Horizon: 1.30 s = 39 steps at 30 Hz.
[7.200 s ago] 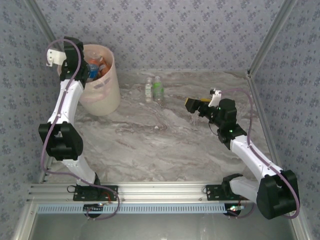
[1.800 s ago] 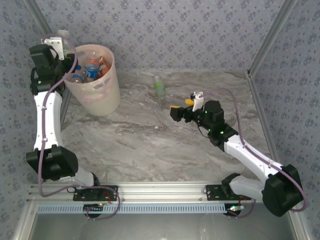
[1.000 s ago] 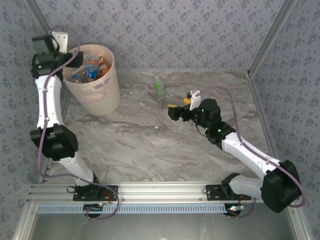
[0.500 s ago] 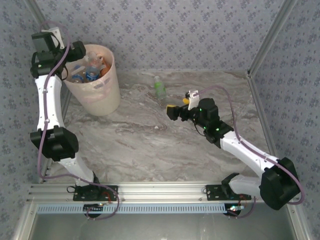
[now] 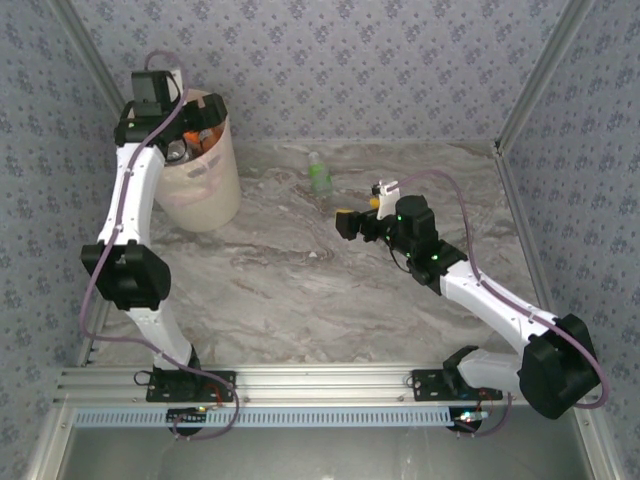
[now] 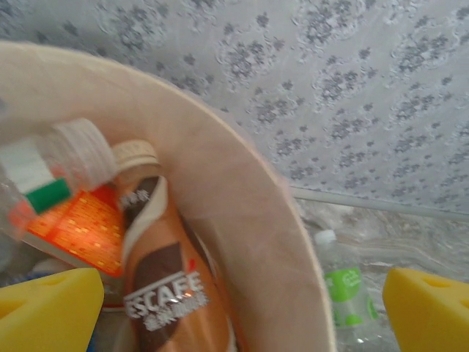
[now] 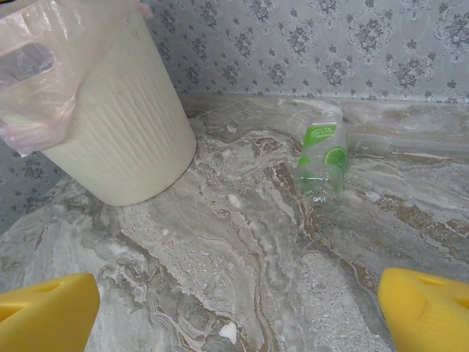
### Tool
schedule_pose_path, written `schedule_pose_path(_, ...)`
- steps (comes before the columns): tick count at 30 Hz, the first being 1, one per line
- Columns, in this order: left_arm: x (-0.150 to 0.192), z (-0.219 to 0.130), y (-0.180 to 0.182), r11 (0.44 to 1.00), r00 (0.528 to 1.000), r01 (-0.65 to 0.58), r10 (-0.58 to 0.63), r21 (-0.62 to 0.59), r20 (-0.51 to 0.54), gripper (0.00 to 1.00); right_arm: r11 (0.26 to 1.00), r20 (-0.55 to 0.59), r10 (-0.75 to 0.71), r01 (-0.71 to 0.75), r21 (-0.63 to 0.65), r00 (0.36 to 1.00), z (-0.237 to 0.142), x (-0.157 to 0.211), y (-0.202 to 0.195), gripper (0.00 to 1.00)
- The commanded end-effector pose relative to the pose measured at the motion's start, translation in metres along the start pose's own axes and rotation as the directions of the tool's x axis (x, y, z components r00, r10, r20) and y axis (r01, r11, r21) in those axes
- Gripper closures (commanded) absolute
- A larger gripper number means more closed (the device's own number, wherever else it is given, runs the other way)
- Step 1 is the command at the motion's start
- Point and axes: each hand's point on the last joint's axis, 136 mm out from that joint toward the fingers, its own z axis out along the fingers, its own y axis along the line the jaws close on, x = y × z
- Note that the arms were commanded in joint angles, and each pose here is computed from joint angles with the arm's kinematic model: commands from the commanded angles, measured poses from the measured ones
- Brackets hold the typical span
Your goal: Put the plastic bottles in the bin
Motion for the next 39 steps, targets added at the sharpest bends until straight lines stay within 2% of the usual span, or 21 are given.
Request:
schedule_pose_path(1,-0.012,-0.029,-0.033,0.997,0.998,0.016,-0.022,0.081,0.063,0.02,1.0,0.008,0.009,-0.009,0.008,1.0,-0.001,-0.006,0.002,0.0)
schedule_pose_path(8,0.019,-0.046,-0.089,0.99,0.996,-0.003,-0.009,0.138,0.086,0.02,0.993,0.008,0.078,-0.078,0.092,0.997,0.005,0.005,-0.022,0.0)
schedule_pose_path(13,0.053,-0.036,-0.114,0.991,0.997,0.027,-0.036,0.128,0.071,0.02,0.964,0.004,0.183,-0.18,0.196,0.983,0.008,0.014,-0.052,0.0)
schedule_pose_path(17,0.081,-0.012,-0.119,1.0,1.0,0.005,-0.005,0.027,0.02,0.02,0.937,0.019,0.248,-0.245,0.247,0.969,0.005,0.02,-0.07,0.0)
schedule_pose_path(23,0.114,0.028,-0.137,0.999,0.998,-0.012,0.01,-0.03,-0.067,0.02,0.911,0.012,0.285,-0.274,0.307,0.959,-0.001,0.028,-0.086,0.0)
schedule_pose_path(28,0.155,0.076,-0.143,0.995,0.986,-0.04,0.023,-0.097,-0.164,0.02,0.912,0.009,0.297,-0.286,0.294,0.955,-0.004,0.028,-0.086,0.0)
schedule_pose_path(32,0.17,0.105,-0.15,0.993,0.985,-0.038,0.018,-0.115,-0.172,0.02,0.928,0.001,0.277,-0.268,0.26,0.961,-0.009,0.026,-0.08,0.0)
schedule_pose_path(39,0.2,0.149,-0.15,0.985,0.981,-0.019,-0.015,-0.173,-0.193,0.02,0.93,0.006,0.237,-0.228,0.289,0.972,-0.028,0.024,-0.083,0.0)
